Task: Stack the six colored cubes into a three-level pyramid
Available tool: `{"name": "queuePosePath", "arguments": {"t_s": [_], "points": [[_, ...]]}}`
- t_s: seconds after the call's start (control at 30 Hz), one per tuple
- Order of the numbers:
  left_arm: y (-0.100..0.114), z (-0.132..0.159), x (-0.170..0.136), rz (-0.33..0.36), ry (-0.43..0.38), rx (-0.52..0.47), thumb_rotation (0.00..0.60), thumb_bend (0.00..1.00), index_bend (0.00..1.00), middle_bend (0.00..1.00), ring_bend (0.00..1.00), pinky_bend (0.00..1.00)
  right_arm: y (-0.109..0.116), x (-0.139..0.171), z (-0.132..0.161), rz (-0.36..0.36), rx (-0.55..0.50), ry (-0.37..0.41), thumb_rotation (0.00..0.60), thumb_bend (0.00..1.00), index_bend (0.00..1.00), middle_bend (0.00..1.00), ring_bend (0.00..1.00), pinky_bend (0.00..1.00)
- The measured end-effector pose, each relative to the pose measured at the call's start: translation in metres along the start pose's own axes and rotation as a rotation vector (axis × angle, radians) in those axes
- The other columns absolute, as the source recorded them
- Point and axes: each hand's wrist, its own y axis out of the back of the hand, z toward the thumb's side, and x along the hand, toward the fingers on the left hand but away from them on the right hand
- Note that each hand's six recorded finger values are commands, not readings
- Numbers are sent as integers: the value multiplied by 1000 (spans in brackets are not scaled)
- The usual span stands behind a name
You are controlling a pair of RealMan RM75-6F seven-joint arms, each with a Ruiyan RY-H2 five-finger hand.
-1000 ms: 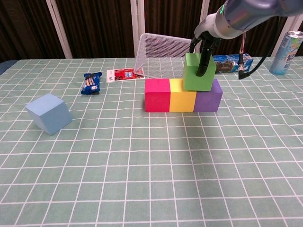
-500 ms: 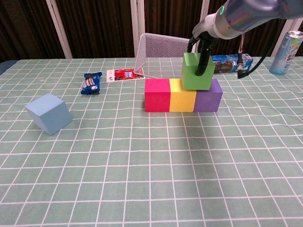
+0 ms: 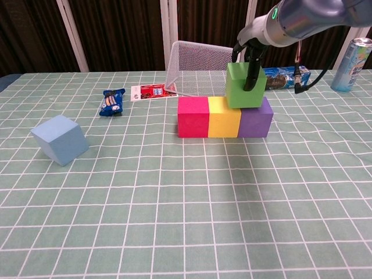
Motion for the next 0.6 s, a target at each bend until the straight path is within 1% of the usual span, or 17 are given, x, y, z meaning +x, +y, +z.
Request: {"name": "queuePosePath", "arguments": {"t_s": [0.6], "points": [[1, 0, 0, 3, 0, 0, 600, 102, 0, 0, 0, 0, -5, 1, -2, 19, 13, 0, 600, 290, 135, 413, 287, 0]]}}
